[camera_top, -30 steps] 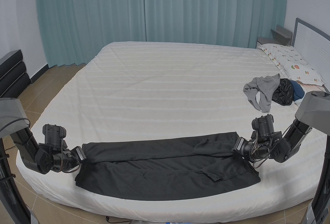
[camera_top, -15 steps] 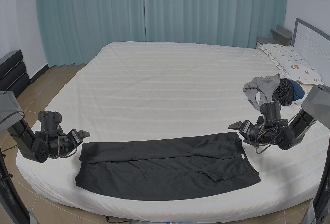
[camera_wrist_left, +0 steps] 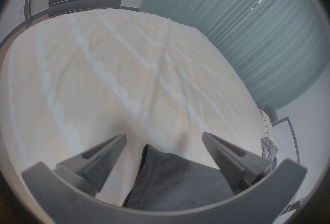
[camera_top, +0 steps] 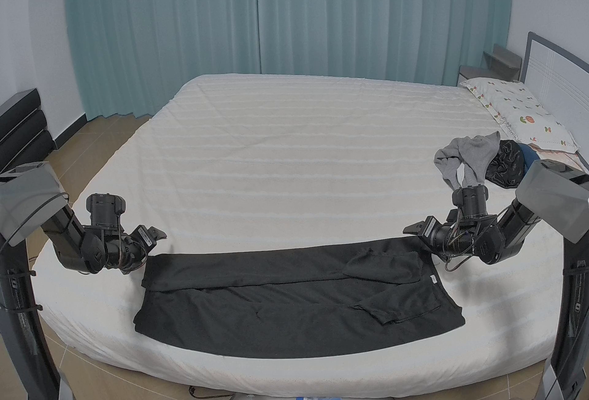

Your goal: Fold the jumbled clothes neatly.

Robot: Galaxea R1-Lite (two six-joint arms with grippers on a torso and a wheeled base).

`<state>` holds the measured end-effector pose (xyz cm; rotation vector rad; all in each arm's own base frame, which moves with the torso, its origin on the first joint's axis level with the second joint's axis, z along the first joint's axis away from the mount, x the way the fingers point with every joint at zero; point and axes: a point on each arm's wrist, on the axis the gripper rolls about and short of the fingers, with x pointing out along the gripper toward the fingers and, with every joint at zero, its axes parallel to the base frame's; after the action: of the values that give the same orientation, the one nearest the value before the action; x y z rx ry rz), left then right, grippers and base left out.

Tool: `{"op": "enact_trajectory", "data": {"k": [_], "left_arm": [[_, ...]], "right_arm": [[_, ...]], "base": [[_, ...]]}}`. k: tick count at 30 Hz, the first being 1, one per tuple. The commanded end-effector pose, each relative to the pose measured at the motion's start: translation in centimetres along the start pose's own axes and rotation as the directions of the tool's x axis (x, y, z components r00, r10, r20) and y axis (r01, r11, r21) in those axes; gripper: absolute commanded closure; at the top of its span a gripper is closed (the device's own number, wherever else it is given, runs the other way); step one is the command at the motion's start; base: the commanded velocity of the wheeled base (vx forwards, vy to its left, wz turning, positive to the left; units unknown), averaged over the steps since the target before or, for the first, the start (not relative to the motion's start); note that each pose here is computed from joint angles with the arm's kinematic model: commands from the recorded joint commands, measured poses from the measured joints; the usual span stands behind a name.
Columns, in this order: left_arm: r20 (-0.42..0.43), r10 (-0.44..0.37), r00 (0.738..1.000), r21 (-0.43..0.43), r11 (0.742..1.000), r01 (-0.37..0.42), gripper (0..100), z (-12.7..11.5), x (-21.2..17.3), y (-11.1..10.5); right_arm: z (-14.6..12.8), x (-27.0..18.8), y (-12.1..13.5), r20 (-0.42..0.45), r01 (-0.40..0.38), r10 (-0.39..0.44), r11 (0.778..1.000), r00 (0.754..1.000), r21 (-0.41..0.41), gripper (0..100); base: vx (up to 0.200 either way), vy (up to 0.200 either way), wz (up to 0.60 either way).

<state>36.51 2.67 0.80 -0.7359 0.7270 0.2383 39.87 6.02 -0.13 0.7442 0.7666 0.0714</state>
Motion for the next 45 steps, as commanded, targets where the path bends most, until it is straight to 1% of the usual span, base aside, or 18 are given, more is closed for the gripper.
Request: {"op": "enact_trajectory", "data": {"k": [1, 4, 9, 14, 20, 31, 32, 40, 43, 45], "left_arm": [[-0.025, 0.017, 1.000, -0.001, 1.000, -0.017, 100, -0.6, 1.1, 0.5], [-0.019, 0.013, 1.000, -0.009, 1.000, -0.014, 100, -0.5, 1.0, 0.4], [0.000, 0.007, 1.000, -0.077, 0.997, -0.007, 100, 0.0, 0.7, 0.3], [0.028, -0.010, 1.000, -0.117, 0.993, 0.013, 100, 0.6, 0.1, -0.1], [0.036, 0.001, 0.999, -0.128, 0.992, 0.004, 100, 0.7, 0.5, 0.5], [0.037, 0.010, 0.999, -0.142, 0.990, -0.005, 100, 1.2, 1.5, 1.2], [0.037, 0.008, 0.999, -0.144, 0.990, -0.003, 0, 1.2, 1.5, 1.1], [0.044, 0.012, 0.999, -0.153, 0.988, -0.006, 0, 1.5, 1.1, 1.4], [0.061, 0.014, 0.998, -0.164, 0.987, -0.004, 0, 2.0, 0.2, 1.8], [0.041, -0.007, 0.999, -0.165, 0.986, 0.014, 0, 1.9, -0.8, 1.9]], "right_arm": [[-0.3, 0.9, -0.7, -0.013, 0.013, -0.013, 1.000, 1.000, 0.005, 100], [-0.1, 0.9, -1.0, -0.009, 0.019, -0.019, 1.000, 1.000, 0.014, 100], [0.3, 0.8, -1.6, 0.001, 0.027, -0.027, 0.999, 1.000, 0.041, 100], [0.8, 0.7, -1.8, 0.014, 0.026, -0.028, 0.996, 1.000, 0.084, 100], [1.3, 0.6, -2.1, 0.026, 0.027, -0.030, 0.994, 0.999, 0.109, 100], [1.5, 0.5, -2.2, 0.031, 0.026, -0.030, 0.993, 0.999, 0.115, 100], [1.4, 0.5, -2.2, 0.028, 0.027, -0.031, 0.993, 0.999, 0.116, 0], [1.7, -0.6, -1.7, 0.041, 0.017, -0.022, 0.993, 0.999, 0.118, 0], [2.1, -2.7, -1.0, 0.059, 0.002, -0.012, 0.987, 0.998, 0.160, 0], [1.8, -3.9, -0.9, 0.055, 0.004, -0.015, 0.984, 0.998, 0.179, 0]], "base": [[0.000, 0.000, 0.00], [0.000, 0.000, 0.00], [0.000, 0.000, 0.00], [0.000, 0.000, 0.00], [0.000, 0.000, 0.00], [0.000, 0.000, 0.00], [0.000, 0.000, 0.00], [0.000, 0.000, 0.00], [0.000, 0.000, 0.00], [0.000, 0.000, 0.00]]}}
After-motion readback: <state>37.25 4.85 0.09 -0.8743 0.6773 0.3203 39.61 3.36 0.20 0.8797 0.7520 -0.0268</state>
